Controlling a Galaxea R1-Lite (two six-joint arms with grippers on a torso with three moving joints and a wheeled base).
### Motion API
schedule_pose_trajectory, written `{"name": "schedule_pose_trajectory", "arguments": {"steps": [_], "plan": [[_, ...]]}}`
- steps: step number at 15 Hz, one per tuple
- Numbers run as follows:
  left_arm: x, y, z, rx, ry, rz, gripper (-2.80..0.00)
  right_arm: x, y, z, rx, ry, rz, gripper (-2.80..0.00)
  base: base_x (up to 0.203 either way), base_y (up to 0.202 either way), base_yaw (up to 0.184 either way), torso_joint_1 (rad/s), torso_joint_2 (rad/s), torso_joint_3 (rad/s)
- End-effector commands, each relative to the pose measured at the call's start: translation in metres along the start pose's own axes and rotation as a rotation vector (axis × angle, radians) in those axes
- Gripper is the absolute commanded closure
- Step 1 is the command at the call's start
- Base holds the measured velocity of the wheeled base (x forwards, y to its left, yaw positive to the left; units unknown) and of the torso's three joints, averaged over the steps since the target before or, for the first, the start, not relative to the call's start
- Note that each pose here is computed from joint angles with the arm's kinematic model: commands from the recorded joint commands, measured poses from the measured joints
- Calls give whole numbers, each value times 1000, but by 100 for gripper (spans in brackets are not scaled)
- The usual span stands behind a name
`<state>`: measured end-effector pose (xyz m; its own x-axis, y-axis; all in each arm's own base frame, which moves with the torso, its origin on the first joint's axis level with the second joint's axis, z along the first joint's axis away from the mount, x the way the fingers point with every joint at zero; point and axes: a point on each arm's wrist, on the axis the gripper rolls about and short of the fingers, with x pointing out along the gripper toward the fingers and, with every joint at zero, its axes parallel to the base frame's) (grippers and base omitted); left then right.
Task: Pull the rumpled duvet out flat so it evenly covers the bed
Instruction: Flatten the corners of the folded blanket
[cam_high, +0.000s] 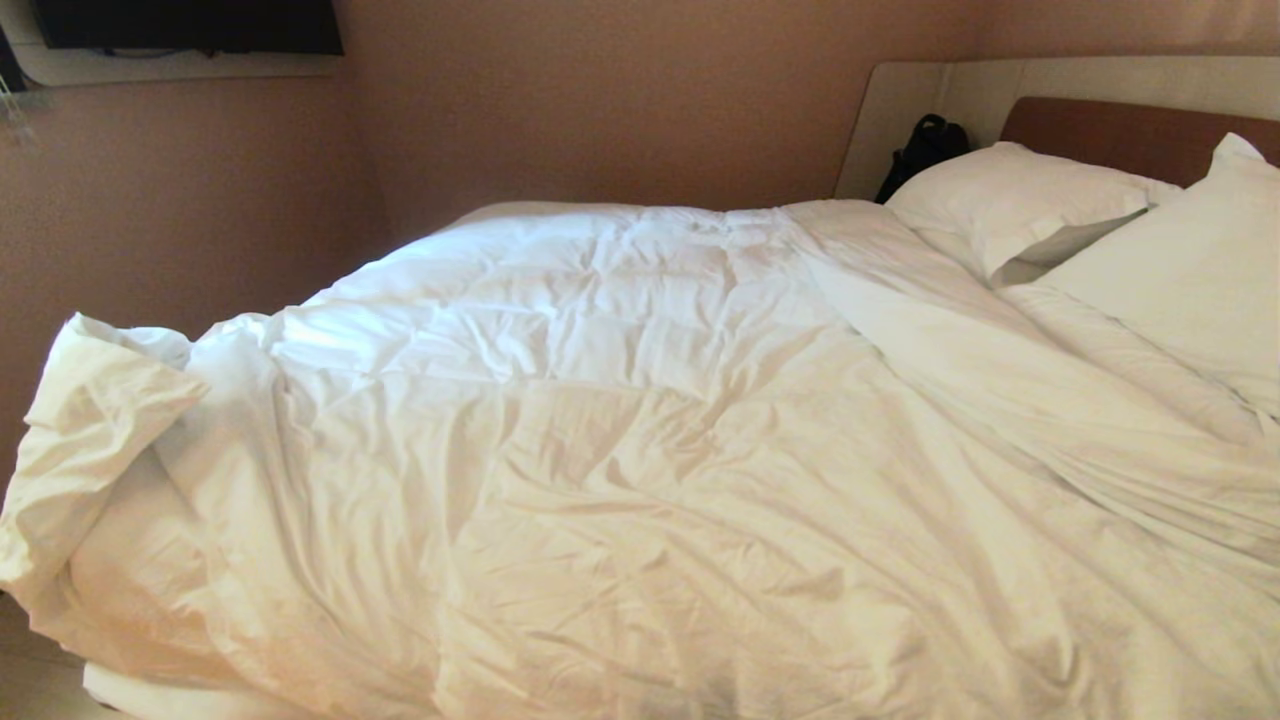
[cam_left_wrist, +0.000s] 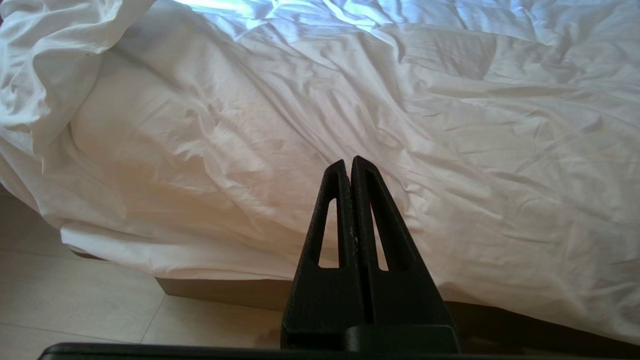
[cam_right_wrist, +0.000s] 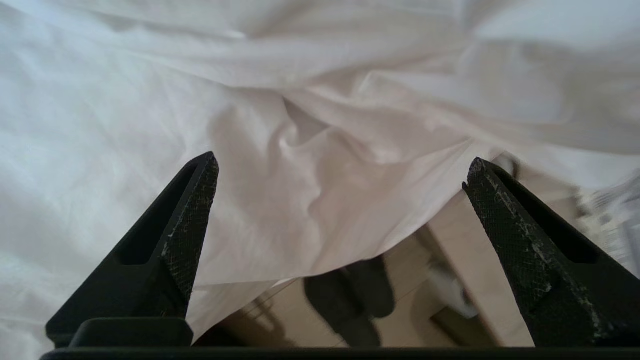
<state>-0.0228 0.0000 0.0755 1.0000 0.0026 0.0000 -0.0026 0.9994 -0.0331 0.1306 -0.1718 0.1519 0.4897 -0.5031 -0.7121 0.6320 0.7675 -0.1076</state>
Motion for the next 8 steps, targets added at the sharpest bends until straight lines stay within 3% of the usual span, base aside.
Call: {"name": "schedule_pose_trajectory", "arguments": {"steps": [1, 5, 8], "plan": [[0, 0, 0, -1, 0, 1, 0, 4, 0, -2, 14, 20, -14, -280, 0, 0, 0, 0, 0, 0], [0, 0, 0, -1, 0, -1, 0, 42, -6, 0, 11, -23, -198, -280, 0, 0, 0, 0, 0, 0], [0, 0, 0, -1, 0, 0, 0, 54, -8, 3, 33, -64, -232, -280, 0, 0, 0, 0, 0, 0]]}}
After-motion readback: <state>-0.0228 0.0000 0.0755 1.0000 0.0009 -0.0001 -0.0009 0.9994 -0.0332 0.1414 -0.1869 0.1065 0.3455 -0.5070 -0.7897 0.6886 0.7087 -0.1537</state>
